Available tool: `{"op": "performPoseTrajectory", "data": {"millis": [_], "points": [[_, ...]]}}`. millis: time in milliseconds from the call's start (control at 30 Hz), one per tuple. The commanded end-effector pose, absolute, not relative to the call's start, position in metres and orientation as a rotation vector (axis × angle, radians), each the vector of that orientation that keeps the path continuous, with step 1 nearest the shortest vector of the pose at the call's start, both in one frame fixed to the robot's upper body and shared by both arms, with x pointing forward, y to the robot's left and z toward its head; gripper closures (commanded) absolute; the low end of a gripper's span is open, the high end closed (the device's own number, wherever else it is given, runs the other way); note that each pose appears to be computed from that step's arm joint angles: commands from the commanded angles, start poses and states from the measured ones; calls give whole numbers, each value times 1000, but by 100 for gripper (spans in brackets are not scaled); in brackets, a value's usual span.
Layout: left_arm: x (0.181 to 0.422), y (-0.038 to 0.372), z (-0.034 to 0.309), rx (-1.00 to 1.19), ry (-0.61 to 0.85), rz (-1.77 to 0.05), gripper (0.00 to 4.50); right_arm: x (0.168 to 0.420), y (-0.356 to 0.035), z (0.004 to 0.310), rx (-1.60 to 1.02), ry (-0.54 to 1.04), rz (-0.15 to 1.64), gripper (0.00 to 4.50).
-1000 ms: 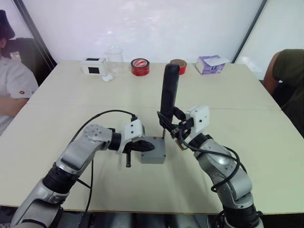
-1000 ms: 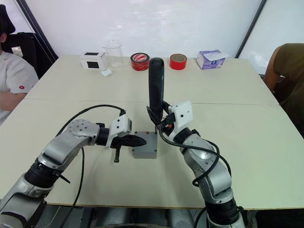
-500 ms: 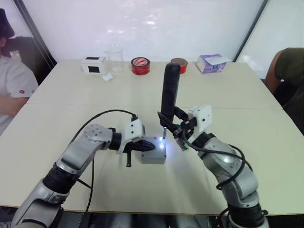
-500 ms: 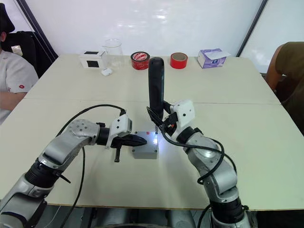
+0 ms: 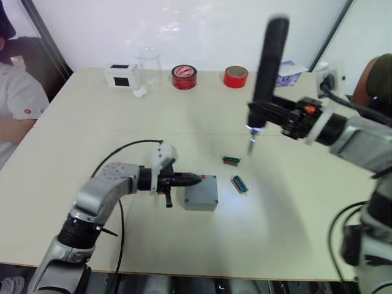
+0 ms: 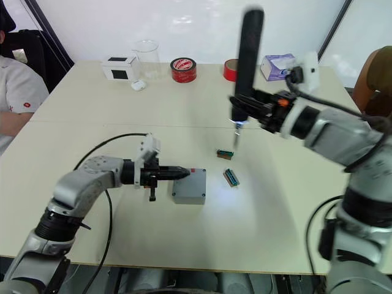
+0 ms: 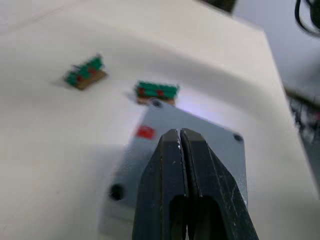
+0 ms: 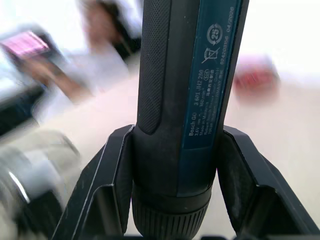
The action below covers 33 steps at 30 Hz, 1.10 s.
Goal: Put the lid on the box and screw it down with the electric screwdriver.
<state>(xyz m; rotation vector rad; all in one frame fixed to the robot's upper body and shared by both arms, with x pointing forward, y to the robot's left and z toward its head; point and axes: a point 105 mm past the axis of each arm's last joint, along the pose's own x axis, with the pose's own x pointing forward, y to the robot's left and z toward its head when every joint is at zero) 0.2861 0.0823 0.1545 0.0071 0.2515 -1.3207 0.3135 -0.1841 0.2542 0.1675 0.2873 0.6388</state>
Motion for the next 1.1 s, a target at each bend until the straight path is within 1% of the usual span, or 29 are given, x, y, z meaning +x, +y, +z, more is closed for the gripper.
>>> {"op": "performPoseTrajectory", "data": {"millis": [33, 100, 167, 300, 467, 767, 833, 867, 900, 1000, 1100], "points": [[266, 81, 183, 17, 207, -1412, 450, 301, -202, 242, 150, 509, 634, 267], [256, 81, 183, 54, 230, -1447, 450, 293, -218, 215, 133, 689, 575, 267], [248, 80, 182, 88, 249, -1472, 450, 286, -228, 196, 156, 804, 541, 267], [238, 77, 177, 164, 274, -1505, 450, 280, -248, 169, 226, 956, 455, 267], [232, 74, 172, 223, 288, -1521, 450, 277, -259, 149, 253, 1062, 386, 267], [237, 77, 171, 214, 292, -1481, 450, 285, -264, 129, 224, 1121, 313, 267], [237, 77, 170, 206, 295, -1471, 450, 286, -265, 126, 208, 1125, 302, 167], [238, 78, 170, 201, 296, -1467, 450, 286, -265, 125, 201, 1126, 300, 150], [238, 78, 168, 201, 299, -1463, 450, 287, -266, 124, 190, 1126, 289, 102], [239, 80, 166, 205, 308, -1451, 450, 289, -267, 123, 170, 1121, 275, 9], [243, 85, 166, 205, 313, -1436, 450, 291, -265, 128, 145, 1095, 290, 4]]}}
